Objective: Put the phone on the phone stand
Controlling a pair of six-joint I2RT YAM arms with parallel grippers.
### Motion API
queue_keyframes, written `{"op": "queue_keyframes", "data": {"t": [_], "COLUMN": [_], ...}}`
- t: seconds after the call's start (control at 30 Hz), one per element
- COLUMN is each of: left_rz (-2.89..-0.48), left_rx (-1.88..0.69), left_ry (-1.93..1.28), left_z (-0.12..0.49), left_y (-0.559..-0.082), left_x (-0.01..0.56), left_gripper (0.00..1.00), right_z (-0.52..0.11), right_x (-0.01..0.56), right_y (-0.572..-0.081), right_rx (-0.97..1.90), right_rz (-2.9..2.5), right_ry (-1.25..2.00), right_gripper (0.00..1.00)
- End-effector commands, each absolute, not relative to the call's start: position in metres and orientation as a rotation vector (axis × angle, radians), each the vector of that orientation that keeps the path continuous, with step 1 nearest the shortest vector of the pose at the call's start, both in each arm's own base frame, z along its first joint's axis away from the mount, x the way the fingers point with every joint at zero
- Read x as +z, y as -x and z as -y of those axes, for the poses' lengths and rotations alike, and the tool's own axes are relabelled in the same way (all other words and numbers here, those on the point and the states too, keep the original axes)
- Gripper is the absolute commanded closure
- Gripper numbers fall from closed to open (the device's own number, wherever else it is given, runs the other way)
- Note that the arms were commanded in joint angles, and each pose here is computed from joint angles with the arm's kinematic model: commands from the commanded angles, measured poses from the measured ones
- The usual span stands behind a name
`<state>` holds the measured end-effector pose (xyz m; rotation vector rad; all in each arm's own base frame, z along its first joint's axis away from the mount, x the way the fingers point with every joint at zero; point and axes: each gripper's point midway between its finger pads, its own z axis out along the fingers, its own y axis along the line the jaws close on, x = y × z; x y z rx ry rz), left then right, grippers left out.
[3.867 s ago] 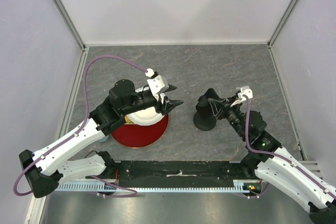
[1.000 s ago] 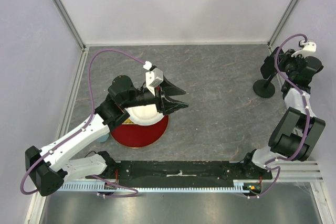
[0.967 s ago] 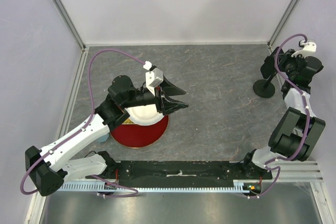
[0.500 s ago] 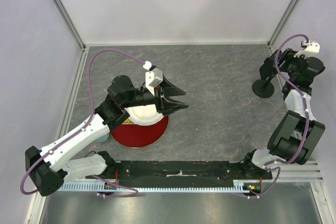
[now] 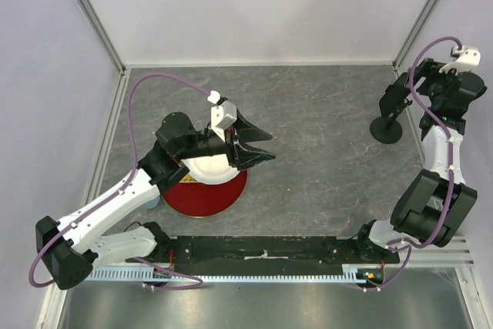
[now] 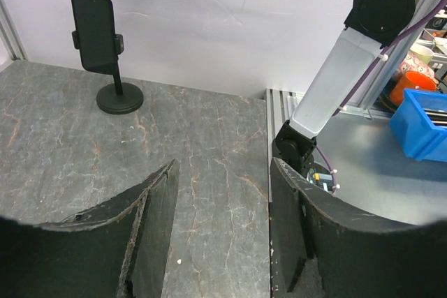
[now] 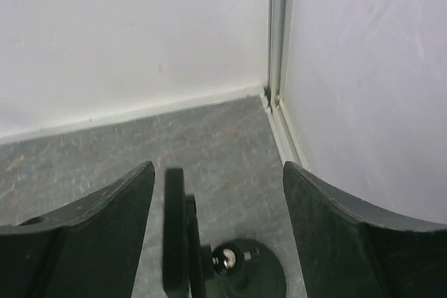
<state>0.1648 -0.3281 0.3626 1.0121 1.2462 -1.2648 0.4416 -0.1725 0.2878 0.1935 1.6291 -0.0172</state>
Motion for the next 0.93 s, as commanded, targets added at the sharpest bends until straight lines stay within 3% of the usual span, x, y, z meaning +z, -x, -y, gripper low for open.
{"op": "queue_keyframes", "data": {"t": [0.0,0.17,0.2,0.27,0.37,0.4,0.53,0.73,0.77,0.9], "left_rz": [-1.179,-1.172,-1.175,-1.196,-1.228,-1.237,-1.285,-1.337,-1.337,-1.334], "left_rx": [-1.293,-1.279,-1.254,-1.226,-1.144,-1.097,-0.974,-0.816,-0.802,-0.771], "left_ry": [-0.996,-0.984,-0.966,-0.941,-0.859,-0.807,-0.659,-0.46,-0.449,-0.42], "left_z": [0.322,0.319,0.318,0.317,0.31,0.304,0.286,0.256,0.253,0.248], "left_y": [-0.156,-0.155,-0.159,-0.164,-0.178,-0.187,-0.211,-0.238,-0.239,-0.244], "left_x": [0.382,0.384,0.385,0.382,0.382,0.385,0.384,0.381,0.38,0.378], "left_gripper": [0.39,0.39,0.39,0.39,0.39,0.39,0.39,0.39,0.39,0.39], "right_z": [0.154,0.101,0.064,0.052,-0.005,-0.043,-0.097,-0.134,-0.134,-0.138], "right_x": [0.373,0.427,0.427,0.443,0.432,0.424,0.391,0.303,0.266,0.25], "right_y": [-0.446,-0.463,-0.47,-0.462,-0.461,-0.457,-0.427,-0.372,-0.359,-0.312], "right_rx": [-0.127,-0.306,-0.282,-0.35,-0.317,-0.283,-0.33,-0.138,-0.112,0.137], "right_rz": [-1.492,-1.447,-1.461,-1.428,-1.513,-1.539,-1.582,-1.74,-1.786,-1.8], "right_ry": [-0.194,-0.245,-0.217,-0.356,-0.378,-0.33,-0.341,-0.364,-0.376,-0.361], "right_gripper": [0.19,0.18,0.17,0.16,0.16,0.15,0.07,0.02,0.02,0.02]}}
